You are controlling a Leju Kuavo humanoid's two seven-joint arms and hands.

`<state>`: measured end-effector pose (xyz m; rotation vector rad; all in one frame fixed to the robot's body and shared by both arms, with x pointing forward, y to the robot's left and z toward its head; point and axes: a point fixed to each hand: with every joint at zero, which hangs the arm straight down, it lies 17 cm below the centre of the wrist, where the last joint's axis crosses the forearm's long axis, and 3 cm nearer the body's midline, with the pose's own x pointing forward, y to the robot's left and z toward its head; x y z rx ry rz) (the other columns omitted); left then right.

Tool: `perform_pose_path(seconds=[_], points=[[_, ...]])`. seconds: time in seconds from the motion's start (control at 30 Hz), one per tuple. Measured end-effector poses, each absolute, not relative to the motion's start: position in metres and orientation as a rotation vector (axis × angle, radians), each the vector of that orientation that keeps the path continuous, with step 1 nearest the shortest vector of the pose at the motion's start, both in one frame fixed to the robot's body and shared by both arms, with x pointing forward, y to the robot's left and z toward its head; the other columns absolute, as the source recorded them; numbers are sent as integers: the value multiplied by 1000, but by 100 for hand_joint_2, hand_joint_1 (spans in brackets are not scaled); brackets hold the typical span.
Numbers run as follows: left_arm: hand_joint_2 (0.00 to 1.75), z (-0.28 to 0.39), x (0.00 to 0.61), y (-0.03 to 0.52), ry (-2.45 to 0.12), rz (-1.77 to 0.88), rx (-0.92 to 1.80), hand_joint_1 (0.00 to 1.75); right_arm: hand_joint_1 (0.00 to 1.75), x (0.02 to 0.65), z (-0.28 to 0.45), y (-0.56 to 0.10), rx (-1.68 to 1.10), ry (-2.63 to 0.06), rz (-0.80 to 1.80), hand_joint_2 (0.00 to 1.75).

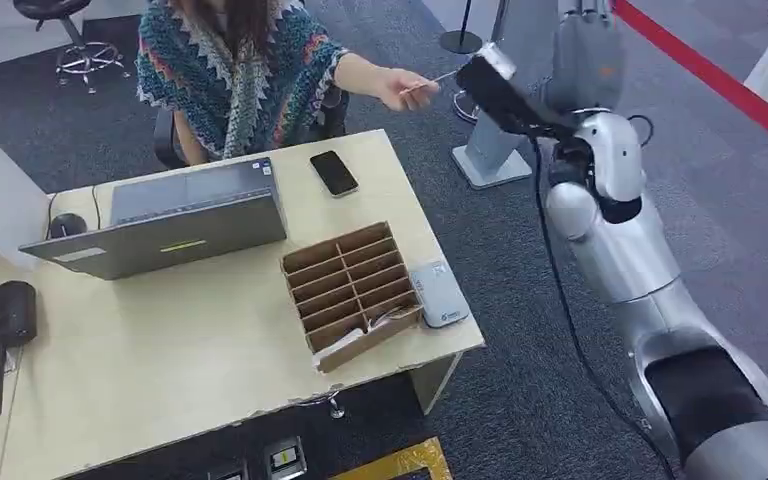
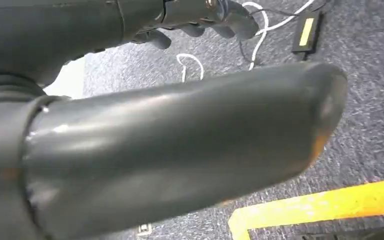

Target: Pass the card to the sensor for recognition and then transmit it.

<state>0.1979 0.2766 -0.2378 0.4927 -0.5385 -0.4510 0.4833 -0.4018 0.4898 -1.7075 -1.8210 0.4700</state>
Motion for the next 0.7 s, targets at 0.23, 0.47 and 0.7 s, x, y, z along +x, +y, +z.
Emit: perform_pose_path(seconds=[0.23, 0.47, 0.7], points=[[0, -236, 206, 275, -547, -457, 490, 0, 0, 509, 444, -307, -1547, -1879, 763, 175], [0, -237, 202, 278, -536, -445, 492, 0, 0, 522, 402, -263, -1426, -1872, 902, 175], [0, -239, 195, 280, -523, -437, 493, 0, 0, 533, 373, -244, -1372, -1830, 991, 175]])
